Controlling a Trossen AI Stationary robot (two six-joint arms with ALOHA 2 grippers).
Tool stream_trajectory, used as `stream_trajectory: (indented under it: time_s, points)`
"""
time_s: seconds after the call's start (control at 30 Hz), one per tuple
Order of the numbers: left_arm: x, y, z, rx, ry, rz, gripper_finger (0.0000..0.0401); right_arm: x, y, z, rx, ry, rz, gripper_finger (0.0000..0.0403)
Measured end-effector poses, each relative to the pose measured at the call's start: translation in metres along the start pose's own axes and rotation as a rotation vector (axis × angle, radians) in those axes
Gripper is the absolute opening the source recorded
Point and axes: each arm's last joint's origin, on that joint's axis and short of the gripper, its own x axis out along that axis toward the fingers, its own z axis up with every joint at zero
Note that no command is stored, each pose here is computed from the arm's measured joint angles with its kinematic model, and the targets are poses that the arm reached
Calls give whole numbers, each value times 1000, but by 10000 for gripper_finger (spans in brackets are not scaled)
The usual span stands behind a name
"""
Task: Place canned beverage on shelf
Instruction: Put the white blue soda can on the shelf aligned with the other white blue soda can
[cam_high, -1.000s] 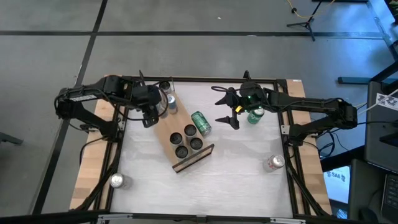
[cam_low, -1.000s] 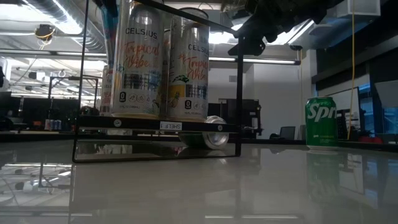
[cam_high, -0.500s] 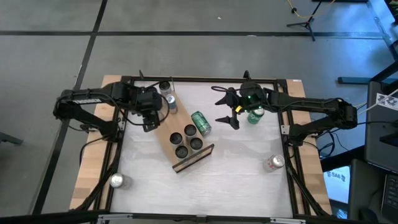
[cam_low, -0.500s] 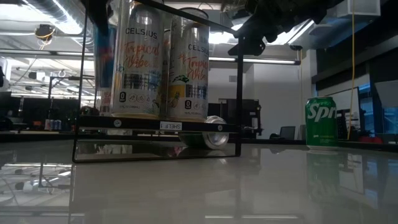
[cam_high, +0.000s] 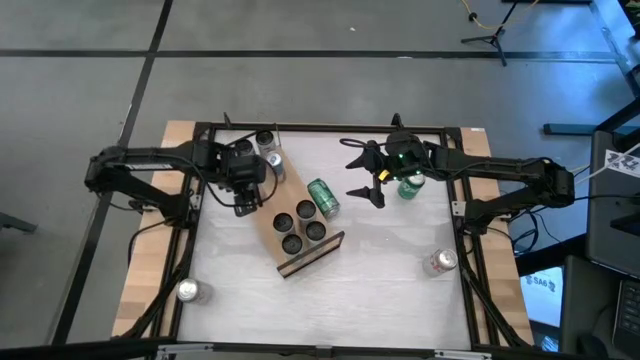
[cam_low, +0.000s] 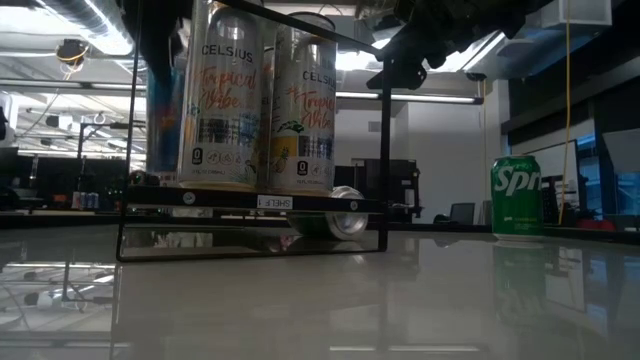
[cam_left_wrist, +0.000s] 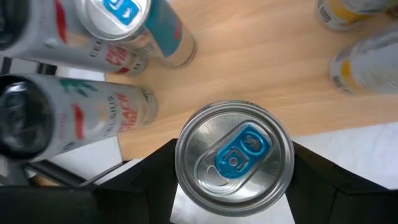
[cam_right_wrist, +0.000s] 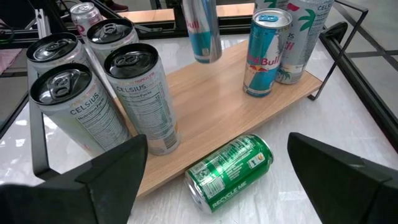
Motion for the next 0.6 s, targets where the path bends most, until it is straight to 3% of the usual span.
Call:
stream_trajectory:
  time_s: [0.23,0.6]
  points:
    - [27,10,-1,-33,38,5,220,0,0,0,0,0,0,380]
    - [37,35,5,-141,8,39,220,0,0,0,0,0,0,380]
